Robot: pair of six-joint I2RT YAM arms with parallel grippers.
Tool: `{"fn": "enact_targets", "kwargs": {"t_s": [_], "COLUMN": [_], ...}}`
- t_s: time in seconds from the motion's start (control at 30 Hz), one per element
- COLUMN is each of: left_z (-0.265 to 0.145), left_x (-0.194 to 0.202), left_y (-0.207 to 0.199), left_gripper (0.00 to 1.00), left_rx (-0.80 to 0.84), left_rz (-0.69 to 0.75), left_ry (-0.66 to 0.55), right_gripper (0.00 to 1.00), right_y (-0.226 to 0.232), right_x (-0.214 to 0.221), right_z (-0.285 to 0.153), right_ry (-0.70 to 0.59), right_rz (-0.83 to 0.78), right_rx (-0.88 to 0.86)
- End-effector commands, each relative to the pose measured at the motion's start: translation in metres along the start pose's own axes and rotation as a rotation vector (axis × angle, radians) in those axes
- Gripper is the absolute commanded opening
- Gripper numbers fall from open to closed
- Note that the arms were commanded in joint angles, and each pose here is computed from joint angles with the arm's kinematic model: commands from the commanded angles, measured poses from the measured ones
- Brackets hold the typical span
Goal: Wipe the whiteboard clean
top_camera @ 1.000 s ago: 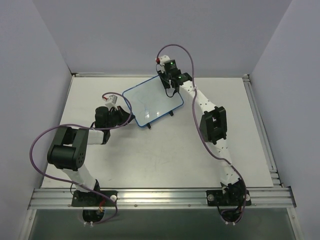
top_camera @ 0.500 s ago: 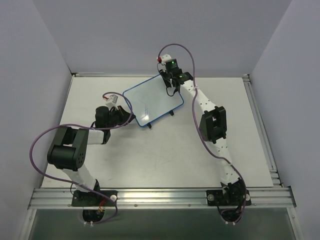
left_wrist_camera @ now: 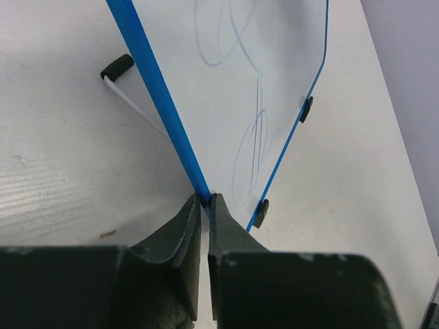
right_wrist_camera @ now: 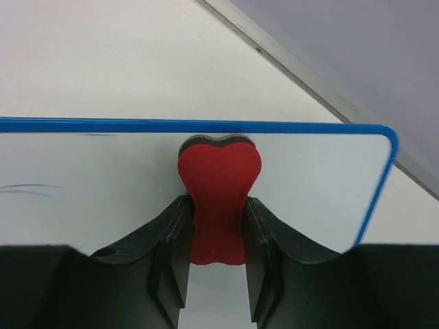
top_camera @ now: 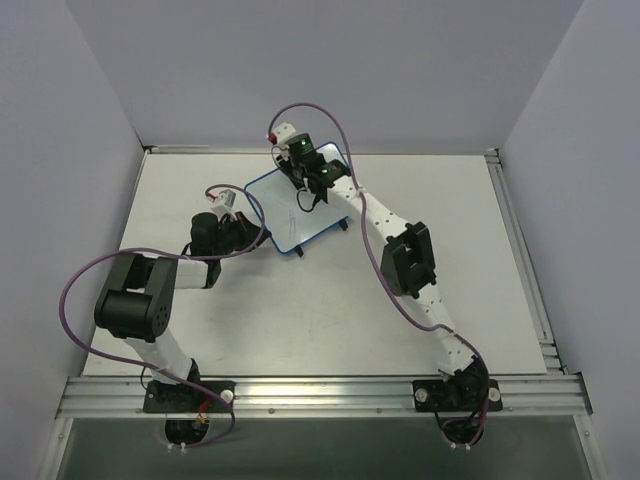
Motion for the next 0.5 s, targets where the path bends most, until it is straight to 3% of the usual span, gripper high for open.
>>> {"fn": "enact_targets", "kwargs": {"t_s": [0.0,0.27,0.47], "left_z": [0.004,0.003,0.003], "left_x": [-0.008,-0.01,-0.011], "left_y": [-0.001,-0.002,-0.002], "left_gripper": [0.02,0.02,0.02], "left_rx": [0.009,0.009,0.008], "left_rz": [0.052,0.055,0.055], "left_ry": [-0.02,-0.028,-0.028], "right_gripper": [0.04,0.04,0.04], "right_y": [0.058,0.077,0.067], "right_x": [0.022,0.025,0.057], "right_z": [-0.005,-0.015,-0.019], "right_ry": [0.062,0.056,0.109], "right_rz": [-0.052,-0.03,-0.011], "right_rx": [-0.166,-0.218,-0.184]}}
Point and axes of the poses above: each gripper's point midway between its finger pads, its own z axis out along the fingers, its own y axis along the line the jaws close on, x = y × z, the point moved 7 cm from there along -z, back along the fingers, and after that the axes turned 14 degrees about z, right-handed, at the moved point
